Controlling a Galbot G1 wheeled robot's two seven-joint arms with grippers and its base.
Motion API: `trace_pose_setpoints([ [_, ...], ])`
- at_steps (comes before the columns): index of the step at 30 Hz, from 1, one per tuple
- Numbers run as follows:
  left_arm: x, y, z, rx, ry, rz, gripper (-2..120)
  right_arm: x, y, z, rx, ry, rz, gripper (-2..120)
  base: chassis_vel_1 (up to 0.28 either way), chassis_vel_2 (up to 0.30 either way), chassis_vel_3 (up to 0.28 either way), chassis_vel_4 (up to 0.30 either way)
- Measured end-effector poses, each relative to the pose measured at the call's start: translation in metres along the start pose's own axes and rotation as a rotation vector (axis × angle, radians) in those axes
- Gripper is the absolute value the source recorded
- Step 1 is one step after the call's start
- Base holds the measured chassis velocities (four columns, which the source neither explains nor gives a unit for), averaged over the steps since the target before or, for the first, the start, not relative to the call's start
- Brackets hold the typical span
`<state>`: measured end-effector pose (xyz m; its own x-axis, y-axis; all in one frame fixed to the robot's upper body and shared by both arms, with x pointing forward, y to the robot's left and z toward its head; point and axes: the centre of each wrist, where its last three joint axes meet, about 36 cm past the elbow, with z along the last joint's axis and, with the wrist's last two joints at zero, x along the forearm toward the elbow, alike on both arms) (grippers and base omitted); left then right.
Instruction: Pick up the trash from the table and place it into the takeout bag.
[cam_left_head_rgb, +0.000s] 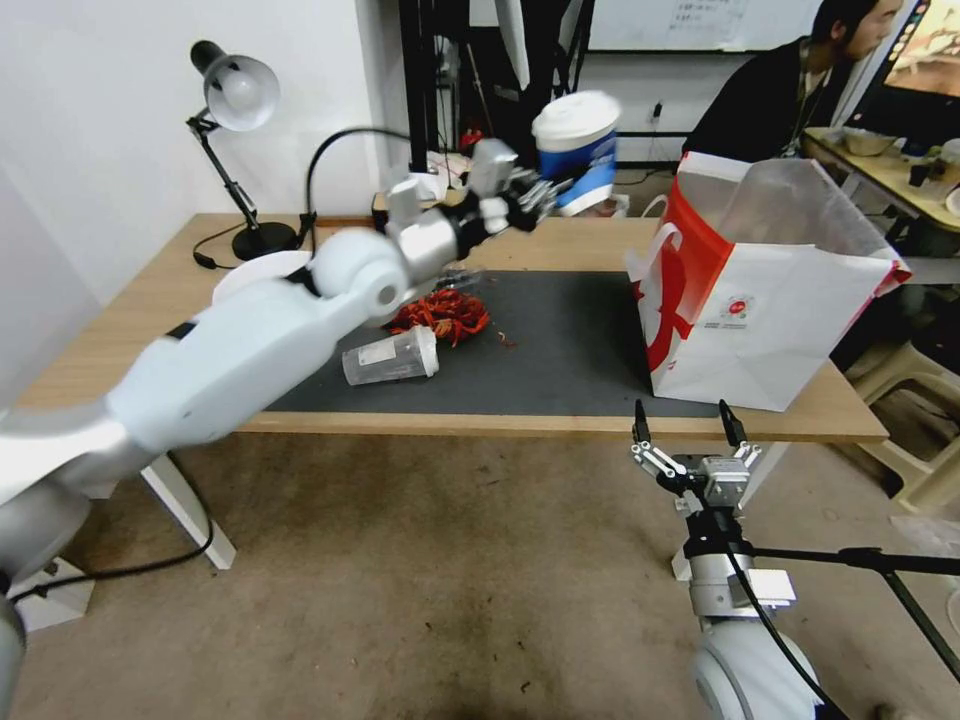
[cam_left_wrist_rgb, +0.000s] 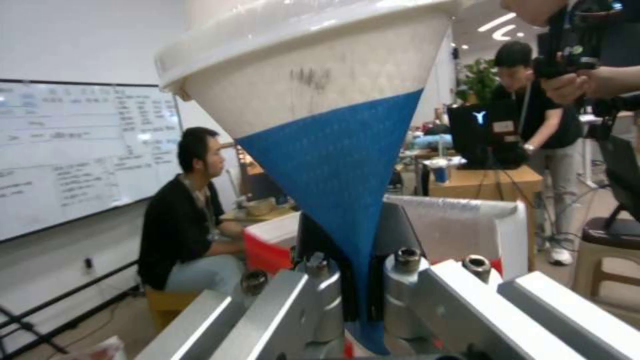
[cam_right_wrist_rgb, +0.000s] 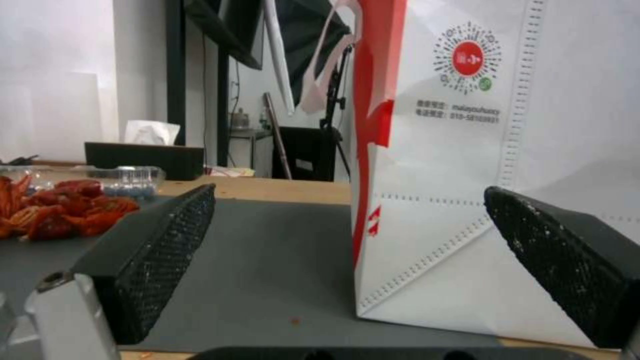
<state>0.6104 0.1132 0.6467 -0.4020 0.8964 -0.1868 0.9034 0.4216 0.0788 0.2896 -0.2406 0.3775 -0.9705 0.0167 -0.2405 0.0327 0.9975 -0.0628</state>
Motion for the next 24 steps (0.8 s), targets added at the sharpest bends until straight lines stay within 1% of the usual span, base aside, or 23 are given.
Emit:
trace_pose_setpoints([
  [1, 0.0, 0.0, 0.0, 0.0, 0.0, 0.0, 0, 0.0, 0.0, 0.0, 0.0, 0.0, 0.0, 100, 0.0, 0.0, 0.0, 0.0],
  [4, -0.032, -0.004, -0.008, -0.001, 0.021, 0.045, 0, 0.0, 0.0, 0.0, -0.002, 0.0, 0.005, 100, 0.0, 0.0, 0.0, 0.0],
  [5, -0.032, -0.004, -0.008, -0.001, 0.021, 0.045, 0, 0.0, 0.0, 0.0, -0.002, 0.0, 0.005, 100, 0.0, 0.0, 0.0, 0.0],
  [8, -0.062, -0.01, -0.01, 0.0, 0.053, 0.093, 0, -0.001, 0.0, 0.0, -0.006, -0.002, 0.01, 100, 0.0, 0.0, 0.0, 0.0],
  [14, -0.081, -0.01, -0.009, -0.01, 0.092, 0.117, 0, -0.002, 0.0, 0.0, -0.01, -0.005, 0.015, 100, 0.0, 0.0, 0.0, 0.0],
  [16, -0.092, -0.009, -0.009, -0.02, 0.115, 0.127, 0, -0.003, 0.001, 0.0, -0.013, -0.008, 0.017, 100, 0.0, 0.0, 0.0, 0.0],
  [17, -0.102, -0.006, -0.01, -0.033, 0.14, 0.14, 0, -0.004, 0.001, -0.001, -0.018, -0.01, 0.021, 100, 0.0, 0.0, 0.0, 0.0],
  [18, -0.102, -0.006, -0.01, -0.033, 0.14, 0.14, 0, -0.004, 0.001, -0.001, -0.018, -0.01, 0.021, 100, 0.0, 0.0, 0.0, 0.0],
  [21, -0.118, -0.002, -0.015, -0.056, 0.188, 0.165, 0, -0.006, 0.004, -0.002, -0.028, -0.018, 0.027, 100, 0.0, 0.0, 0.0, 0.0],
  [24, -0.122, -0.003, -0.019, -0.06, 0.202, 0.175, 0, -0.007, 0.004, -0.002, -0.032, -0.02, 0.028, 100, 0.0, 0.0, 0.0, 0.0],
])
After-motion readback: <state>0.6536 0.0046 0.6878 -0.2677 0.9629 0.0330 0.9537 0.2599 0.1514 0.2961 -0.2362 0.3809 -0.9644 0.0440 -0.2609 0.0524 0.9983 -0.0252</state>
